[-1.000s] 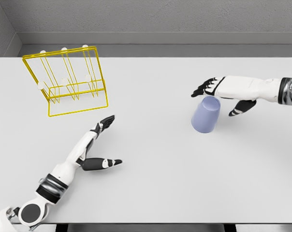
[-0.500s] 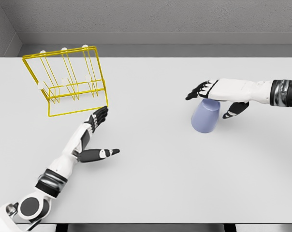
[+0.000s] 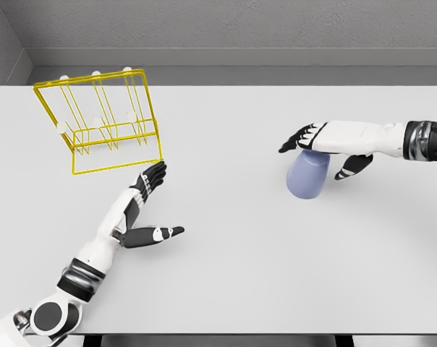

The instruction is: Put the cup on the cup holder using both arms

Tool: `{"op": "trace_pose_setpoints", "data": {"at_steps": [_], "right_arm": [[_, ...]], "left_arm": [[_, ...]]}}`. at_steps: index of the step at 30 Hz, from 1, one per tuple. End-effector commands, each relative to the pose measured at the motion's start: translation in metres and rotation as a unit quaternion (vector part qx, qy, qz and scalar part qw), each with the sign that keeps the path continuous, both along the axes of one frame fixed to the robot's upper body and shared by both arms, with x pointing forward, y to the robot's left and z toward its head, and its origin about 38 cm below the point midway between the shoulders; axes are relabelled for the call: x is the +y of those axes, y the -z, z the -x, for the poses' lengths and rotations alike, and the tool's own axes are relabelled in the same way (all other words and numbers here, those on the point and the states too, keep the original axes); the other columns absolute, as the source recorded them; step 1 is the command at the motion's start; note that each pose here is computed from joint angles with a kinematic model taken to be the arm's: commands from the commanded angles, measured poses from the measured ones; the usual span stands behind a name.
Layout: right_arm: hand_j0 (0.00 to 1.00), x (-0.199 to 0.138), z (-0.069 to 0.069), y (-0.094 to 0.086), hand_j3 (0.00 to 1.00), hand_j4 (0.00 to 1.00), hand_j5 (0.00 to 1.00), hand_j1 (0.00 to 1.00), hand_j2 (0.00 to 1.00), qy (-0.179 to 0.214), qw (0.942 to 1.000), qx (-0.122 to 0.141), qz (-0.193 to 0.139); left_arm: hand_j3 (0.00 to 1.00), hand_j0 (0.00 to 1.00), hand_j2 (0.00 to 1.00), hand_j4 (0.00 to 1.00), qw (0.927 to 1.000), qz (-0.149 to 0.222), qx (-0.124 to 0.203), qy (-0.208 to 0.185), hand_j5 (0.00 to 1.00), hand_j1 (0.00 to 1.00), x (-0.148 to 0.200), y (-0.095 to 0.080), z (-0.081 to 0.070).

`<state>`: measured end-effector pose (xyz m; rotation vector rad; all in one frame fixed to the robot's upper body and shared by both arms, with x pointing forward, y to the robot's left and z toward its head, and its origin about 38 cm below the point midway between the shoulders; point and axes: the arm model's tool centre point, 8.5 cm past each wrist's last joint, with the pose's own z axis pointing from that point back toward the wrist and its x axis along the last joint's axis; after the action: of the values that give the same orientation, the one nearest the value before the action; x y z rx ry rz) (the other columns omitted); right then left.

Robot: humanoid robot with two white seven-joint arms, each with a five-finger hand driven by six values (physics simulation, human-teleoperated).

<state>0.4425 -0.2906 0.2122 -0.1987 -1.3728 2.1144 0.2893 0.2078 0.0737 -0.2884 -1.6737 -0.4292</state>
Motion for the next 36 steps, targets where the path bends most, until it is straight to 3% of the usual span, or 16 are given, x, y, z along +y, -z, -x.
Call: {"op": "trace_pose_setpoints", "data": {"at_steps": [1, 4, 12, 24, 36], "right_arm": [[0.97, 0.000, 0.000, 0.000, 0.97, 0.97, 0.97, 0.97, 0.97, 0.002, 1.0000, 0.001, -0.002], [0.89, -0.001, 0.000, 0.001, 0.89, 0.89, 0.89, 0.89, 0.89, 0.000, 1.0000, 0.005, 0.004], [0.81, 0.003, 0.000, 0.002, 0.81, 0.81, 0.81, 0.81, 0.81, -0.003, 1.0000, 0.006, 0.003], [0.66, 0.006, -0.001, 0.005, 0.66, 0.66, 0.66, 0.66, 0.66, -0.006, 0.9999, 0.012, 0.004], [0.65, 0.007, 0.000, -0.002, 0.65, 0.65, 0.65, 0.65, 0.65, -0.010, 0.9999, 0.003, 0.006]], "left_arm": [[1.00, 1.00, 1.00, 1.00, 0.9999, 0.010, -0.004, -0.001, 1.00, 1.00, -0.005, -0.001, 0.000], [1.00, 1.00, 1.00, 1.00, 0.9999, 0.011, -0.003, -0.002, 1.00, 1.00, -0.006, -0.001, 0.000], [1.00, 1.00, 1.00, 1.00, 0.9998, 0.010, 0.015, -0.008, 1.00, 1.00, -0.014, 0.003, -0.002], [1.00, 1.00, 1.00, 1.00, 0.9996, 0.013, 0.015, -0.022, 1.00, 1.00, -0.009, 0.003, -0.002], [1.00, 1.00, 1.00, 1.00, 0.9995, 0.013, 0.011, -0.025, 1.00, 1.00, -0.007, 0.001, -0.004]]}}
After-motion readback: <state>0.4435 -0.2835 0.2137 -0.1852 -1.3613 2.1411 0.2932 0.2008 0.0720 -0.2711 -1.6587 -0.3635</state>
